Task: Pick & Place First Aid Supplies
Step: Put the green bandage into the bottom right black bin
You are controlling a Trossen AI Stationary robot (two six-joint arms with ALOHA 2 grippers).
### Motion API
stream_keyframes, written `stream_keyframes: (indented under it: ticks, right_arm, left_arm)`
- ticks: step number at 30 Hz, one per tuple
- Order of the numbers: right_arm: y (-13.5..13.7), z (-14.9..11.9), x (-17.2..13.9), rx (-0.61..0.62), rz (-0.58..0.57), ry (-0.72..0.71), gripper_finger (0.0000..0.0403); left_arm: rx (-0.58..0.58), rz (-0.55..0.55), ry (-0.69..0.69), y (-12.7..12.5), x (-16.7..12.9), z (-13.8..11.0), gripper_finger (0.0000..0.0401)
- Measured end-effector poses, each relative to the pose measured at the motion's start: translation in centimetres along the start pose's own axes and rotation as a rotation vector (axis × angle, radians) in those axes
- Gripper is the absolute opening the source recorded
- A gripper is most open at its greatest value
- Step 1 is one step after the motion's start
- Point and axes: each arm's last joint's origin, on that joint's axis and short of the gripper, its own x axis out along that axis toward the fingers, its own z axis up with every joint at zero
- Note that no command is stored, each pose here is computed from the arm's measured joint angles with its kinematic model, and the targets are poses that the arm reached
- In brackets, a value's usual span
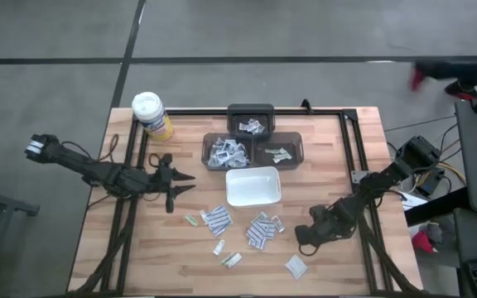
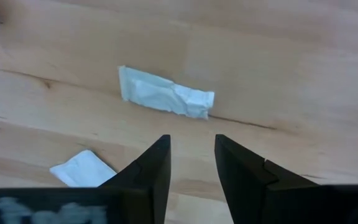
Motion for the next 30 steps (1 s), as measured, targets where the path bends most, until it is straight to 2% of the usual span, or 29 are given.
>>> stream_keyframes:
  ticks: [11, 15, 24, 30]
  right_arm:
    - [-0.2, -0.3, 0.1, 0.038, 0.009, -0.020, 0.0130]
    - [-0.1, -0.2, 0.1, 0.062, 0.028, -0.050, 0.0128]
    - [-0.5, 0.1, 0.3, 0.099, -0.011, -0.056, 0.0130]
    - [-0.7, 0.2, 0.5, 0.101, -0.016, -0.060, 0.0123]
  left_arm:
    - [0.005, -0.031, 0.005, 1.1, -2.4, -0.1, 0.0117]
    - [0.025, -0.032, 0.038, 1.3, -2.6, -0.5, 0.0117]
    - [0.036, -0.032, 0.060, 1.4, -2.7, -0.8, 0.0117]
    - [0.017, -0.056, 0.070, 1.5, -2.7, -2.0, 0.0117]
